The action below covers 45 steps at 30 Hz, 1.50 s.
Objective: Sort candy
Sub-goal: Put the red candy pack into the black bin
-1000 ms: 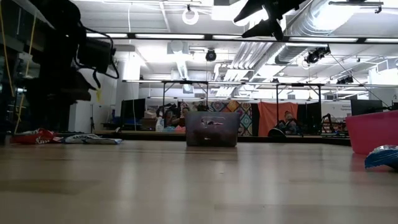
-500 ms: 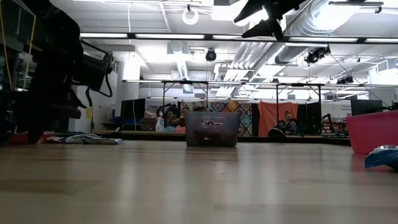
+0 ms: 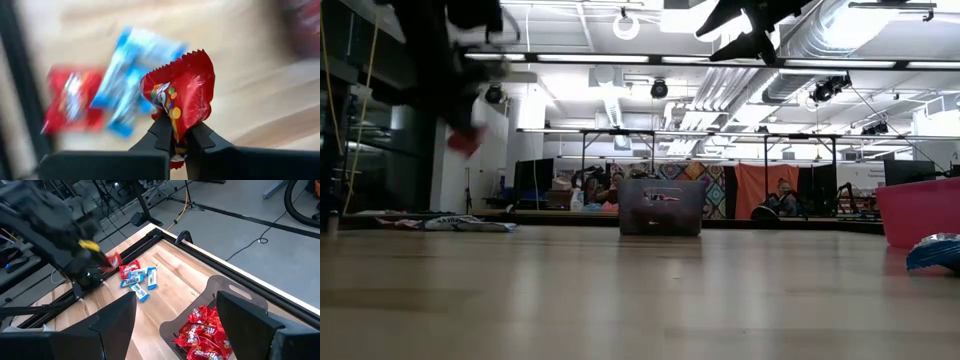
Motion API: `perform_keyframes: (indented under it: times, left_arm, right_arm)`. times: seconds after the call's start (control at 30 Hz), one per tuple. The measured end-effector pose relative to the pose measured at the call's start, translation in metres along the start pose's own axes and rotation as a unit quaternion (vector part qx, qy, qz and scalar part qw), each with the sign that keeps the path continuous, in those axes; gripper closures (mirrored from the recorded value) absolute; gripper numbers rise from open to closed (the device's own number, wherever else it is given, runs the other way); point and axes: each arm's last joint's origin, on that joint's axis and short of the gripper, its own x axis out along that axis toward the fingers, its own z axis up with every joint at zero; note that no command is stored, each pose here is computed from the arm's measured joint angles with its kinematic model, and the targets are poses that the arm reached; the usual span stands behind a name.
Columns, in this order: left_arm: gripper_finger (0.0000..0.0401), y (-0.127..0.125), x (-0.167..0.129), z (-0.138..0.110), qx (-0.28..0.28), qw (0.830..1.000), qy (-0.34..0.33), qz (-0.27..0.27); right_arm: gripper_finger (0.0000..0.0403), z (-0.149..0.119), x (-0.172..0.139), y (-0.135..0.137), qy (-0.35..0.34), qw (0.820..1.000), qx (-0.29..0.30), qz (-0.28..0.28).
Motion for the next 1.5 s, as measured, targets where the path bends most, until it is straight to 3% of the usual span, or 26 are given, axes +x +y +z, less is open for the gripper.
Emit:
perform_keyframes:
  times: [0.17, 0.27, 0.4, 0.57, 0.7, 0.83, 1.0, 1.13, 1.33, 1.5]
  left_arm:
    - [0.04, -0.031, -0.023, 0.022, 0.03, 0.989, -0.096, -0.105]
    - [0.04, -0.056, -0.014, 0.032, 0.05, 0.981, -0.123, -0.141]
    - [0.04, -0.093, 0.013, 0.046, 0.092, 0.974, -0.115, -0.173]
    - [0.0401, -0.138, 0.045, 0.072, 0.184, 0.965, -0.113, -0.148]
    - [0.0391, -0.168, 0.07, 0.091, 0.247, 0.949, -0.13, -0.146]
    - [0.0375, -0.191, 0.091, 0.1, 0.274, 0.94, -0.113, -0.167]
    - [0.0347, -0.201, 0.114, 0.097, 0.275, 0.942, -0.067, -0.181]
    - [0.0312, -0.201, 0.114, 0.096, 0.271, 0.943, -0.056, -0.183]
    - [0.0252, -0.199, 0.102, 0.1, 0.243, 0.949, -0.064, -0.189]
    - [0.0222, -0.189, 0.084, 0.102, 0.255, 0.944, -0.044, -0.204]
  right_arm:
    - [0.0133, 0.0, 0.0, 0.0, -0.001, 1.0, 0.0, 0.001]
    - [0.0133, 0.006, -0.001, 0.003, -0.029, 0.999, 0.026, 0.015]
    - [0.0133, 0.027, -0.01, 0.013, -0.125, 0.987, 0.05, 0.09]
    - [0.0133, 0.04, -0.018, 0.018, -0.189, 0.972, 0.049, 0.129]
    - [0.0133, 0.039, -0.018, 0.018, -0.186, 0.973, 0.048, 0.127]
    - [0.0133, 0.038, -0.017, 0.017, -0.18, 0.975, 0.048, 0.124]
    - [0.0133, 0.038, -0.017, 0.017, -0.18, 0.975, 0.048, 0.125]
    - [0.0133, 0.038, -0.017, 0.017, -0.179, 0.975, 0.048, 0.125]
    - [0.0133, 0.036, -0.016, 0.018, -0.166, 0.975, 0.043, 0.141]
    - [0.0133, 0.035, -0.02, 0.019, -0.139, 0.973, 0.038, 0.179]
